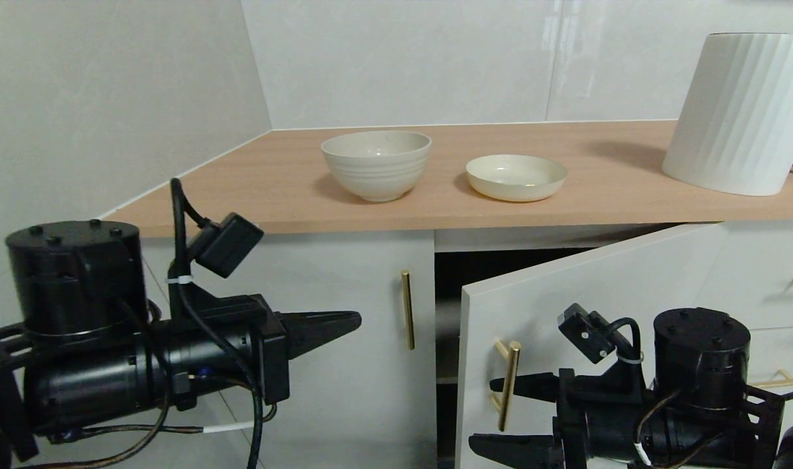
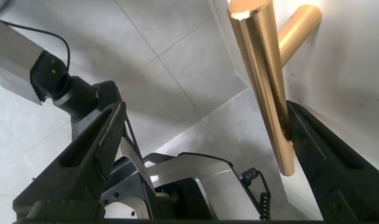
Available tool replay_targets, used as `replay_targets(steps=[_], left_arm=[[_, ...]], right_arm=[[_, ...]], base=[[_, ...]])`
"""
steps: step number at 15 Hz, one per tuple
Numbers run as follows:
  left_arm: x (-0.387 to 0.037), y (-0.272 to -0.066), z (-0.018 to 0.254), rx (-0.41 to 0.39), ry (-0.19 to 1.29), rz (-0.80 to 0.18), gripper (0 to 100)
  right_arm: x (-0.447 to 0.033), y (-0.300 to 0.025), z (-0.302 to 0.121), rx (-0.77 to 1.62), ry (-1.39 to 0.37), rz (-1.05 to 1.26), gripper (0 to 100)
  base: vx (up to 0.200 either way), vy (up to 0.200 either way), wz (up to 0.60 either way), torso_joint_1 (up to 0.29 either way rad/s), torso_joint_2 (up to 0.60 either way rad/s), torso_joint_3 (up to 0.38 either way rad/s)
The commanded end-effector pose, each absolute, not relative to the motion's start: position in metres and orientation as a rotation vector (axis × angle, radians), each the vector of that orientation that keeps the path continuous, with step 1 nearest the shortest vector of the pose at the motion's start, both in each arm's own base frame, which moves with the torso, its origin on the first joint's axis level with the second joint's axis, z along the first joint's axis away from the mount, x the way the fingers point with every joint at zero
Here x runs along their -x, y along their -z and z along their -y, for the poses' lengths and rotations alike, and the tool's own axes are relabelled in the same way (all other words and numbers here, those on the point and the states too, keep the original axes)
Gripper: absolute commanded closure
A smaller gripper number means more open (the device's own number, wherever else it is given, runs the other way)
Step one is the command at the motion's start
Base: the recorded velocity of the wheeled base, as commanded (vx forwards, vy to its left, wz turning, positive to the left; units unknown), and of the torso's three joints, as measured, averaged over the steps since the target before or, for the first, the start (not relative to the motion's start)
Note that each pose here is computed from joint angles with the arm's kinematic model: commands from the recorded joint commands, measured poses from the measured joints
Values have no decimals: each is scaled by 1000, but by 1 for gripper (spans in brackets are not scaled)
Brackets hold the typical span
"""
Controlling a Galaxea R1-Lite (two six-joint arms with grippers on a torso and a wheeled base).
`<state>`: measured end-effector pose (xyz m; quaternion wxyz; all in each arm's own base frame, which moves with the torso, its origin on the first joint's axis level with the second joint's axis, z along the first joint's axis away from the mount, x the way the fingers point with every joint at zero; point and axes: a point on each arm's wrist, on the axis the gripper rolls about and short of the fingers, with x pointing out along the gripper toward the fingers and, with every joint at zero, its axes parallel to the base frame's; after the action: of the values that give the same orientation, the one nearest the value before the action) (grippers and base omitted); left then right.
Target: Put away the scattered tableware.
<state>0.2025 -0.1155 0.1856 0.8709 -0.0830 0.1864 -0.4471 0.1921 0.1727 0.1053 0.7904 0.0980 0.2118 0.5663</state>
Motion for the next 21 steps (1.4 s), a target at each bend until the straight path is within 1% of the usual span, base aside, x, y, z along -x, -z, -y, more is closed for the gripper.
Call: replay_targets(steps=[1,2,4,5,7,9,12,16,19,21], left_arm=[[-232,-142,136,172,939,-494,100],[-241,-127,148,168,956,-497,100],[-258,-99,168,160,986,-467,100],[-265,-94,174,163,993,-450,100],[-275,-93,186,180,1006,-444,100],[-283,-101,199,185,1032,-410,100],[-280,-109,222,173,1087,-426,100],[-275,-113,230,171,1118,-410,100],[-268,-107,240,167,1148,-414,100],[-269,-106,242,170,1154,-399,100]], right_arm=[[-190,-111,-172,-212,-1231,-431,0],[-190,-110,-172,-212,-1230,-435,0],[-190,-109,-172,-211,-1231,-438,0],[-190,-109,-173,-211,-1231,-440,0],[-191,-107,-173,-211,-1228,-444,0],[-191,-107,-173,-211,-1228,-444,0],[-190,-108,-172,-210,-1228,-441,0],[-190,-106,-172,-179,-1229,-427,0],[-190,-107,-171,-179,-1229,-425,0],[-190,-107,-171,-180,-1228,-423,0]], base=[[0,0,0,0,0,0],[0,0,0,0,0,0],[0,0,0,0,0,0],[0,0,0,0,0,0],[0,0,0,0,0,0],[0,0,0,0,0,0],[0,0,0,0,0,0],[0,0,0,0,0,0],[0,0,0,0,0,0],[0,0,0,0,0,0]])
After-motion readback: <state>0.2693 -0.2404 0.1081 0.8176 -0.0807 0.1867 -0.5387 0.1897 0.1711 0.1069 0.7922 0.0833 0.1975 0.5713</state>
